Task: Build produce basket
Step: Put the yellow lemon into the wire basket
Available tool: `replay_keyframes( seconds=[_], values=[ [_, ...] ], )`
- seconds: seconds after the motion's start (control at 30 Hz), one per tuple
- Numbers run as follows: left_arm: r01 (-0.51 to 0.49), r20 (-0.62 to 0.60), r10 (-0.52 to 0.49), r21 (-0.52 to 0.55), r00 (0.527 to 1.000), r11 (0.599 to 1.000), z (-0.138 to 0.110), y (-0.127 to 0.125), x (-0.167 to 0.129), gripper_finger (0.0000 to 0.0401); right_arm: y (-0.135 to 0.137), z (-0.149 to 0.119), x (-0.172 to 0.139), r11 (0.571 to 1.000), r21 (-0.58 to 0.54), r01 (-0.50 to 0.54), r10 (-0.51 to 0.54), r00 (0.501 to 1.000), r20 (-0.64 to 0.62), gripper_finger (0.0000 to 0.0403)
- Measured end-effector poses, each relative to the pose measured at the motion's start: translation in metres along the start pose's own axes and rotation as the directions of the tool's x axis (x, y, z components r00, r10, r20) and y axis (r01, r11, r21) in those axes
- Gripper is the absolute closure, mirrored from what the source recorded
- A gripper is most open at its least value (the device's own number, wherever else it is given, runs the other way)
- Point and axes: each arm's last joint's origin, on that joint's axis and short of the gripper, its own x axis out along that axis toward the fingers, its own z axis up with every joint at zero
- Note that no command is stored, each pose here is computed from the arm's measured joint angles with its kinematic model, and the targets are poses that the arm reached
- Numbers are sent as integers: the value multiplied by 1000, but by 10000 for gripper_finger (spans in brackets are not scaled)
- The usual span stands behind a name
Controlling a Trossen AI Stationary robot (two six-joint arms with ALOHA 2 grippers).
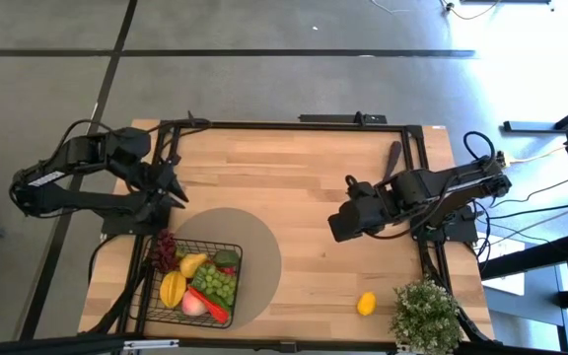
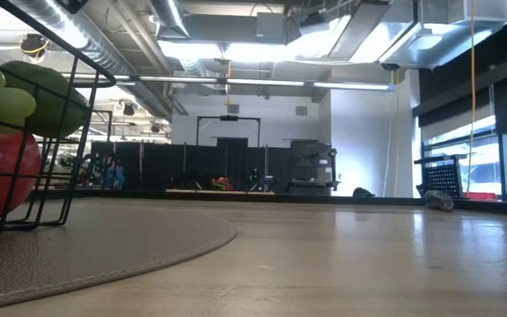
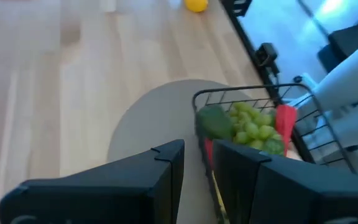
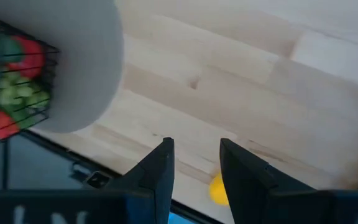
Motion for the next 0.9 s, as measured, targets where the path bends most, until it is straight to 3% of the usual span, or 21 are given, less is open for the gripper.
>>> replay_keyframes(
  seconds=[0.2,0.33,0.43,0.57,0.73,0.9],
  values=[
    [-105,-20,105,-1,994,994,-1,3,0,330,11,0,4,995,2,-95,95,995,8,283],
    [-170,-31,170,1,985,985,-1,5,0,330,12,0,4,994,10,-105,105,994,14,283],
    [-200,-36,200,1,979,980,-1,6,-1,330,12,-2,4,990,101,-97,97,995,-3,283],
    [-206,-38,206,2,978,978,-1,6,-1,330,8,-9,6,972,233,-39,45,999,-22,283],
    [-207,-37,207,2,978,978,-1,6,-1,330,0,-21,13,950,296,101,-98,995,-28,283],
    [-207,-37,207,2,978,978,-1,6,-1,330,3,-42,25,915,336,225,-180,971,-159,283]
  ],
)
